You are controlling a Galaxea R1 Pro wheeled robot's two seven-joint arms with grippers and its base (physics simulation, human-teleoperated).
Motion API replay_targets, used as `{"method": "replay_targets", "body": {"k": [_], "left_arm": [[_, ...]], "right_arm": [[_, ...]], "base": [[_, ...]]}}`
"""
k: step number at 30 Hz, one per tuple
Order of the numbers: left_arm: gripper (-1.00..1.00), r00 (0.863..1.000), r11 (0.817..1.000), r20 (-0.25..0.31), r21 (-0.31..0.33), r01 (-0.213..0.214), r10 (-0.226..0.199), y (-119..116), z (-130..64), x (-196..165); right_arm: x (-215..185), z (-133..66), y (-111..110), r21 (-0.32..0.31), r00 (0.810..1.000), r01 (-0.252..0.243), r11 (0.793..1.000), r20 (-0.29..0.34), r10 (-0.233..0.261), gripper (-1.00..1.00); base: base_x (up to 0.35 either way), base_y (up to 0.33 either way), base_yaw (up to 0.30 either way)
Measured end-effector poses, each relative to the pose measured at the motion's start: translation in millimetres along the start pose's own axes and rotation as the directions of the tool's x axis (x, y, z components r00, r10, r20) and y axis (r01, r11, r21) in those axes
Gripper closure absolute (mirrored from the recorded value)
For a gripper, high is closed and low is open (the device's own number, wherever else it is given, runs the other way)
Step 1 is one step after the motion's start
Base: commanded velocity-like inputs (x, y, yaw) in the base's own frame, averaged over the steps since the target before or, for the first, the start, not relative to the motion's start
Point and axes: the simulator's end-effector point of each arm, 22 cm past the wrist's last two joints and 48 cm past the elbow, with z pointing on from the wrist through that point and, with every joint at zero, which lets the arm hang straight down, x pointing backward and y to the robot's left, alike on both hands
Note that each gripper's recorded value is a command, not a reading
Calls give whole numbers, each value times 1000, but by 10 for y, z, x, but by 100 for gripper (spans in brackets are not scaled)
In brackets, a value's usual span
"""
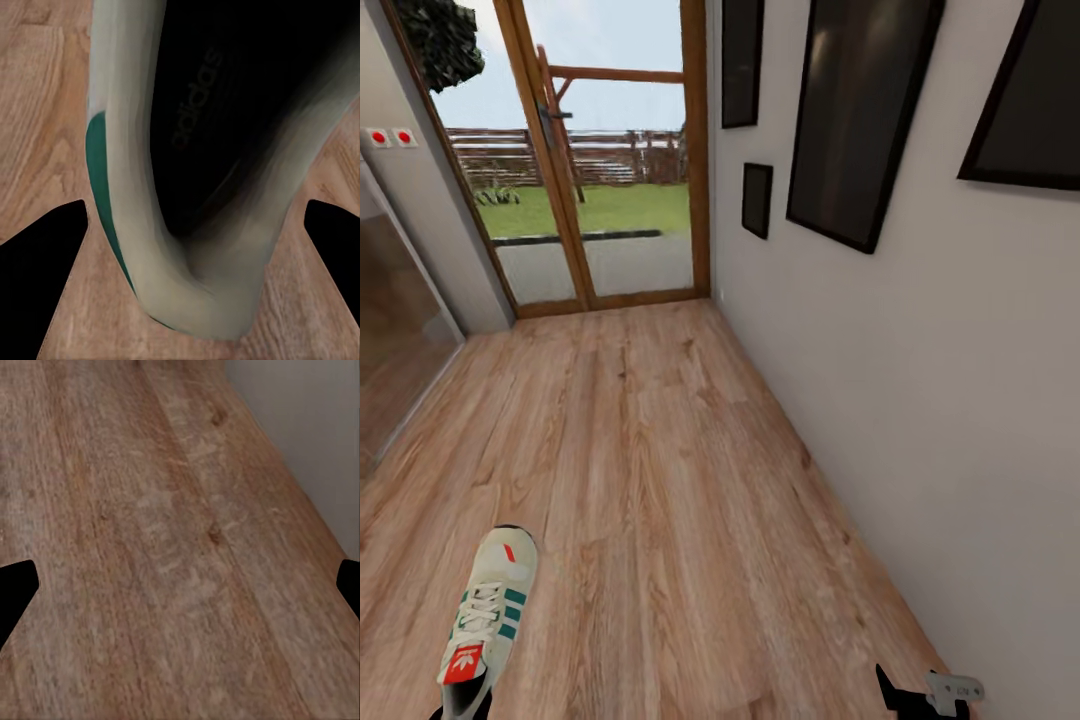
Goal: Pick up the two gym shoes and the two sandals from the corridor floor and place them onto the hallstand (shoe rack) in the corridor, making sure they are on the rack and not on the floor. Arrange them so the two gym shoes are next to each other and the two sandals are next to each other.
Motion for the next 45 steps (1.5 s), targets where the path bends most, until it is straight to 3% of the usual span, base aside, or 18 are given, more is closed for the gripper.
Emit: {"method": "replay_targets", "body": {"k": [29, 45], "left_arm": [[100, 1000, 1000, 22, 8, 15, -15, -43, 12, -71], [100, 999, 1000, 28, 8, 16, -16, -40, 15, -97]], "right_arm": [[-142, -3, 8, -2, 999, 1, 1000, 32, -1, -100], [-177, -3, 10, -3, 999, 2, 1000, 40, -1, -100]], "base": [[341, 0, 229], [340, 0, 89]]}}
